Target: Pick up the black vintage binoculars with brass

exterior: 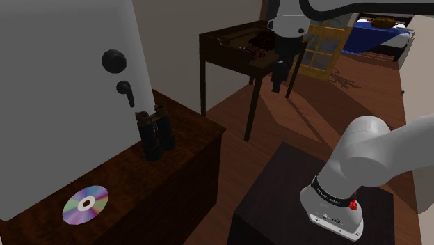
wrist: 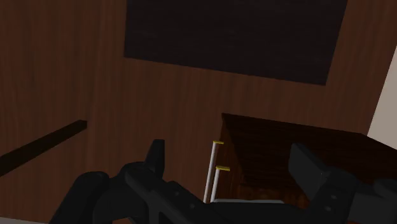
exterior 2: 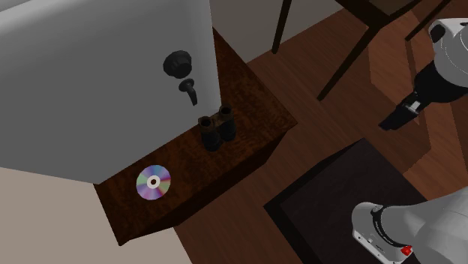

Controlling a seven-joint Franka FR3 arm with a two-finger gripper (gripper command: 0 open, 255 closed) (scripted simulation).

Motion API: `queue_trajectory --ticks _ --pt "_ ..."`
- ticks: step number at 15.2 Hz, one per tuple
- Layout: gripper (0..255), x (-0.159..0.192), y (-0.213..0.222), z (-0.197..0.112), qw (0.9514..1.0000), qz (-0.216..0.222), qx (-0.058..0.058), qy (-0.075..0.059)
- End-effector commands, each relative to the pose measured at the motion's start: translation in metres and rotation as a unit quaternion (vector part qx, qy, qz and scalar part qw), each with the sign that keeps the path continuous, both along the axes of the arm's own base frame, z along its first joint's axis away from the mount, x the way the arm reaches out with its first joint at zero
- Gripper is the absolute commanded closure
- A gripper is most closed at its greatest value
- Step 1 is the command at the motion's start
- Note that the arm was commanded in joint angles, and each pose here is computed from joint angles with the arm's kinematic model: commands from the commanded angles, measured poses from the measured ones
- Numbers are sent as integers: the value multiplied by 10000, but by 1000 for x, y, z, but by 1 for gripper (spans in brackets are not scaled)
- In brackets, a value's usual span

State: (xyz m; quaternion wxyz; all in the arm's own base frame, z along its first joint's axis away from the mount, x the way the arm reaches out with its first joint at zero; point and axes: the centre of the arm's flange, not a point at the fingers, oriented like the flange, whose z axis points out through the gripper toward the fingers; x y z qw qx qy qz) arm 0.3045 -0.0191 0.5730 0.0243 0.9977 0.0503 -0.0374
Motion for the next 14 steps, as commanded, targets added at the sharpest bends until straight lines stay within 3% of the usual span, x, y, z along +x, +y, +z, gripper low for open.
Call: queue_trajectory --ticks 1,7,10,14 --pt "0 0 0 0 10000 0 0 0" --pt "0 70 31 -7 9950 991 109 -13" --pt "0 102 52 -11 9888 1483 164 -19" --pt "0 141 84 -14 9767 2133 235 -28"
